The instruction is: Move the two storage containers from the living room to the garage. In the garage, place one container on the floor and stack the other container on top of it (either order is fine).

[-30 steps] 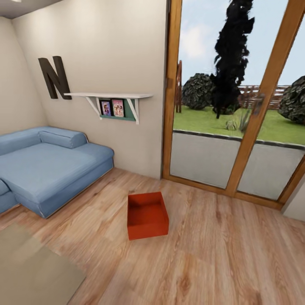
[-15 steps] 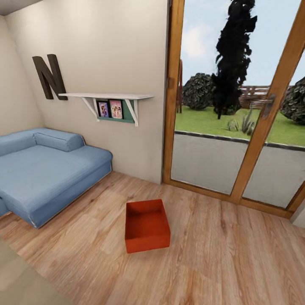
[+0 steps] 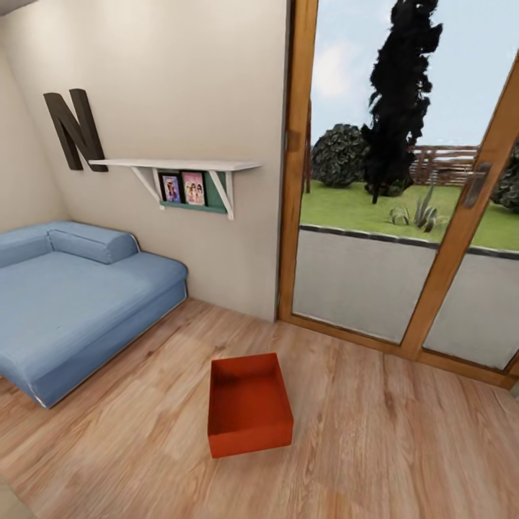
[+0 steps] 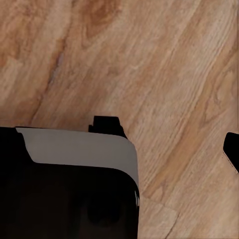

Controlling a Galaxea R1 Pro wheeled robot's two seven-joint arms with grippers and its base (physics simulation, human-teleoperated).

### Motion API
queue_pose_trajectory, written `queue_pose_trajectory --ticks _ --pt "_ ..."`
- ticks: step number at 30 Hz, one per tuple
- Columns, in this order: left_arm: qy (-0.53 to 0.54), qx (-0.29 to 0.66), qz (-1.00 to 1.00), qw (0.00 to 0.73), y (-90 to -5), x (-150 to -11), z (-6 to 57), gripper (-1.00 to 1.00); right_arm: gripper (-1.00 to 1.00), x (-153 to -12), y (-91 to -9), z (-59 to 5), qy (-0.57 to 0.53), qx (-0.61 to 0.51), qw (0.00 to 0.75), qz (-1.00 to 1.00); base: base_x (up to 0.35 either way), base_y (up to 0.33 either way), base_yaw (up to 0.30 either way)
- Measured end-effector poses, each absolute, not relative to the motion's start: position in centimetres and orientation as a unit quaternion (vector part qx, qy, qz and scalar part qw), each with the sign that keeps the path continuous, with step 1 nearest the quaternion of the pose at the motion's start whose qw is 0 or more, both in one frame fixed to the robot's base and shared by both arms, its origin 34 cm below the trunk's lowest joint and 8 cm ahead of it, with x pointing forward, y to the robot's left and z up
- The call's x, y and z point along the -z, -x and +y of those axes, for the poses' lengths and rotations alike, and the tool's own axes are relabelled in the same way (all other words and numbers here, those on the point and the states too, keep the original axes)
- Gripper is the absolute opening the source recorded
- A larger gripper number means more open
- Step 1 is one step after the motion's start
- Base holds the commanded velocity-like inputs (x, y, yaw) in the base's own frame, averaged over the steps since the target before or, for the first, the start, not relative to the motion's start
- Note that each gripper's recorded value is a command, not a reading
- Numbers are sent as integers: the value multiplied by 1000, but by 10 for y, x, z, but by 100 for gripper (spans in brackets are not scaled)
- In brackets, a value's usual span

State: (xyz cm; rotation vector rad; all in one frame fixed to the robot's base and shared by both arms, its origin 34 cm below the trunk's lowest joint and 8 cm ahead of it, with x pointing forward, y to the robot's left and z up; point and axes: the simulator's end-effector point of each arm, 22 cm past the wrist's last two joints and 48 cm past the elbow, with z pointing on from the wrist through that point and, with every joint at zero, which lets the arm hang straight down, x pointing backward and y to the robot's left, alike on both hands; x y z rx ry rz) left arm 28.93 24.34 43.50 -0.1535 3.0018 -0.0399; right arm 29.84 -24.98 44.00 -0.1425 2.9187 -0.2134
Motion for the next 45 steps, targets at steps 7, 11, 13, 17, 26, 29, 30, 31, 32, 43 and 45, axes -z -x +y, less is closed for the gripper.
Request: queue_pose_trajectory --ticks 7,11,13,17,26,29,30,31,32,43,45 --pt "51 13 996 68 -290 -435 243 100 100 -440 -299 -250 49 72 106 991 267 0 0" --pt "51 13 996 68 -289 -435 243 100 100 -440 -298 -250 49 72 105 991 212 0 0" --pt "51 13 996 68 -289 -435 243 100 100 -440 -298 -250 49 72 106 991 209 0 0" --pt "51 13 996 68 -289 -435 243 100 100 -440 -298 -250 49 73 105 991 209 0 0" --pt "51 13 996 68 -290 -435 244 100 100 -440 -298 -250 49 72 105 991 209 0 0" --pt "51 13 996 68 -290 -435 244 100 100 -440 -298 -250 49 72 106 991 209 0 0" --pt "51 13 996 68 -290 -435 244 100 100 -440 -299 -250 49 72 106 991 209 0 0" --pt "51 13 996 68 -289 -435 244 100 100 -440 -298 -250 49 72 106 991 209 0 0" --pt "51 13 996 68 -290 -435 244 100 100 -440 -298 -250 49 72 106 991 171 0 0" --pt "62 12 996 68 -290 -435 246 100 100 -440 -298 -250 50 73 105 991 25 -36 0" --pt "68 13 995 68 -290 -435 246 100 100 -440 -299 -250 50 73 105 991 0 -249 0"
